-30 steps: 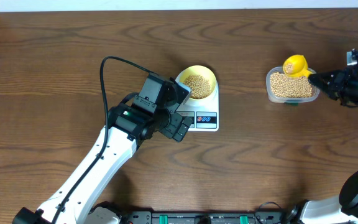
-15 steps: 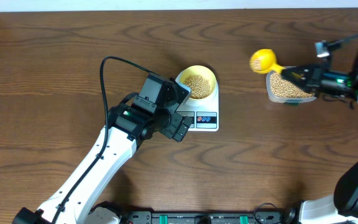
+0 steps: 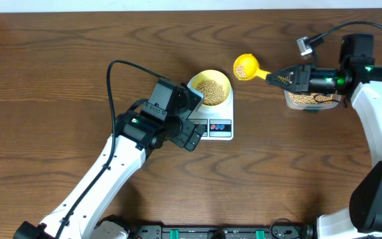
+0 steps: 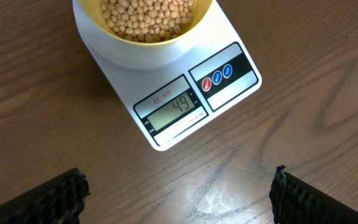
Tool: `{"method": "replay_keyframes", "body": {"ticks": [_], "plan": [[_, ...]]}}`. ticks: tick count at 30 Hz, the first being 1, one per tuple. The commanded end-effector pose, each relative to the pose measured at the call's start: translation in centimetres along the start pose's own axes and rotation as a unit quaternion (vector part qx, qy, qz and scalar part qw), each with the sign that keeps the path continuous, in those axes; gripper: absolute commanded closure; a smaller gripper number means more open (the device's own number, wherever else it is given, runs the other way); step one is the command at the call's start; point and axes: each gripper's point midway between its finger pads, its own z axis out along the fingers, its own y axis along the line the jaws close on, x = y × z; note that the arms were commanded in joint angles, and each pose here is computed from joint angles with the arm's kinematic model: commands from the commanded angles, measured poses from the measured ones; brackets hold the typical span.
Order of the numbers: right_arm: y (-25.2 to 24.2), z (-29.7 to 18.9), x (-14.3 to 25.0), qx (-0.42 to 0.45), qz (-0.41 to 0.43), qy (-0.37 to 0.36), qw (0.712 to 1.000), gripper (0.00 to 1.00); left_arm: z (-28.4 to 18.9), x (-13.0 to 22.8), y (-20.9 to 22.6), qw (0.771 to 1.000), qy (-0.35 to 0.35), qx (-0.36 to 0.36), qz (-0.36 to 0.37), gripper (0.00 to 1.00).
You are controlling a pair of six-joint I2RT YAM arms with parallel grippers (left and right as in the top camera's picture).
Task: Scoop item into bowl and weigh 50g on scale
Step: 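Carry the filled scoop with the right gripper over the yellow bowl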
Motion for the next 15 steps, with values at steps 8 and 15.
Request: {"method": "replay_keyframes", "body": {"ticks": [8, 15], "plan": [[-1.2, 2.7, -0.4, 0.066, -0.056, 0.008, 0.996, 0.99, 0.3, 0.5, 0.2, 1.0, 0.008, -0.004, -0.004, 0.04], [-2.1, 4.5, -0.9, 0.124, -0.102, 0.008, 0.987, 0.99, 0.3, 0.5, 0.2, 1.0, 0.008, -0.004, -0.004, 0.04]]}}
